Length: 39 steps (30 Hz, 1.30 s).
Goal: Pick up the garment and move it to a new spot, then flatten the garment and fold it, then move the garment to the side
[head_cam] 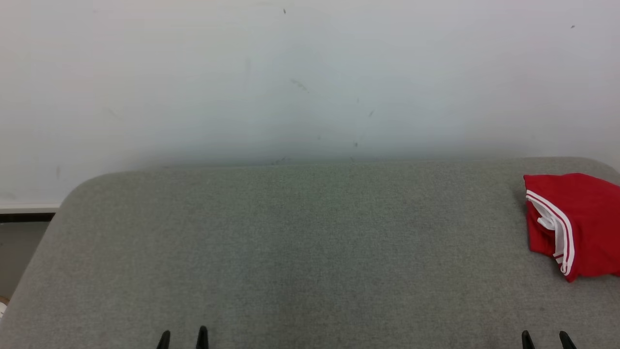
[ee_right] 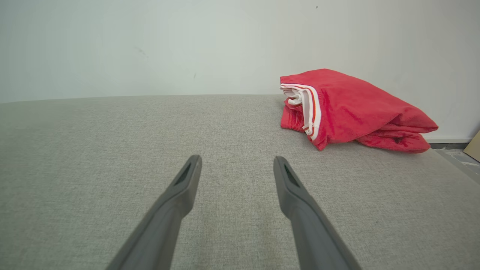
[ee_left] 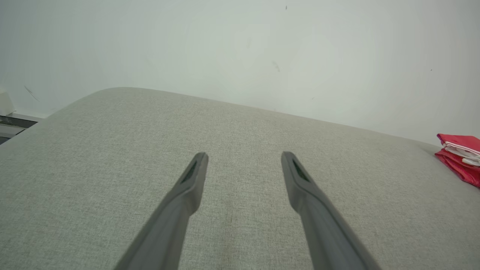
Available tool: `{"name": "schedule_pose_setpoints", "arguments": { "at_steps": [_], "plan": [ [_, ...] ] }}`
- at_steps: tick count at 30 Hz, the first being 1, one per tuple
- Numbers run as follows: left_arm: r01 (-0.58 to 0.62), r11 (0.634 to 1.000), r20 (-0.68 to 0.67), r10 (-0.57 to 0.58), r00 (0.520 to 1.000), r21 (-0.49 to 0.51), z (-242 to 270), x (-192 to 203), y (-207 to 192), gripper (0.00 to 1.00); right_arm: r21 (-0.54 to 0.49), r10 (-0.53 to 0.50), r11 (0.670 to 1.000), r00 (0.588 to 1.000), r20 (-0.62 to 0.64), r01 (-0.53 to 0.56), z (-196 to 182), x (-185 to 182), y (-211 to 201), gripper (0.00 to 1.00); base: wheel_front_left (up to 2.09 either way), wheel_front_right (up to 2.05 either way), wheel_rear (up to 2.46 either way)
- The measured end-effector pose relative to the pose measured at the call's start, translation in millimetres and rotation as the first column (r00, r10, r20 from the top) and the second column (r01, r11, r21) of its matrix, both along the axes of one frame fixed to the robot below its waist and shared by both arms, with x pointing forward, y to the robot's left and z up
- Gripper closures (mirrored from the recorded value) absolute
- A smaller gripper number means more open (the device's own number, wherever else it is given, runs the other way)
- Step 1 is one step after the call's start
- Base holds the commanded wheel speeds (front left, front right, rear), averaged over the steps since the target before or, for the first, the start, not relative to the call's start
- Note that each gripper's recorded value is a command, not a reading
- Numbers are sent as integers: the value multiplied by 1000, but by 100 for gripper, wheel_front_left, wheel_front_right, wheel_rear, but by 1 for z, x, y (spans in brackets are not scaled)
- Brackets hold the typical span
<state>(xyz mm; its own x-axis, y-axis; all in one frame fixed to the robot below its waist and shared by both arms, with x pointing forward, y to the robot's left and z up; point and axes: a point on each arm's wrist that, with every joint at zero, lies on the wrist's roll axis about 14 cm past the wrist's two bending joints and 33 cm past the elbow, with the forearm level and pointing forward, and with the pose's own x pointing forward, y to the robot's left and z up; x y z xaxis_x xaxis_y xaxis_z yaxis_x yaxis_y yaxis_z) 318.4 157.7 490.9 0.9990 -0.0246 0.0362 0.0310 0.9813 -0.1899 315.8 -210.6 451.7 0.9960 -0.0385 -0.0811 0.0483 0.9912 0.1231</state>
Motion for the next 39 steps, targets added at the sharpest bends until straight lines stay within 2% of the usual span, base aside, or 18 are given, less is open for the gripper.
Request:
{"name": "schedule_pose_setpoints", "arguments": {
  "at_steps": [6,7,14,21,31,39],
  "plan": [
    [-3,1000,6,3,1000,0,2,-1,1,0,-11,19,1000,1000,5,-19,2,0,6,0,0,0,0],
    [-4,1000,11,4,1000,0,3,-1,1,100,-15,24,1000,1000,6,-24,2,1,7,100,0,0,0],
    [-2,1000,-61,1,998,-12,-18,-9,-1,100,14,26,1000,997,-66,-25,-18,-7,14,100,0,0,0],
    [-36,990,-102,22,994,-133,-24,-5,5,100,140,-17,990,997,-81,28,-20,-5,8,100,0,0,0],
    [-70,954,-129,33,991,-292,-24,4,12,100,307,-56,949,996,-70,75,-13,5,5,100,0,0,0],
    [-90,910,-140,36,990,-406,-22,12,17,100,426,-78,900,995,-58,95,-6,13,4,100,0,0,0]
  ]
}}
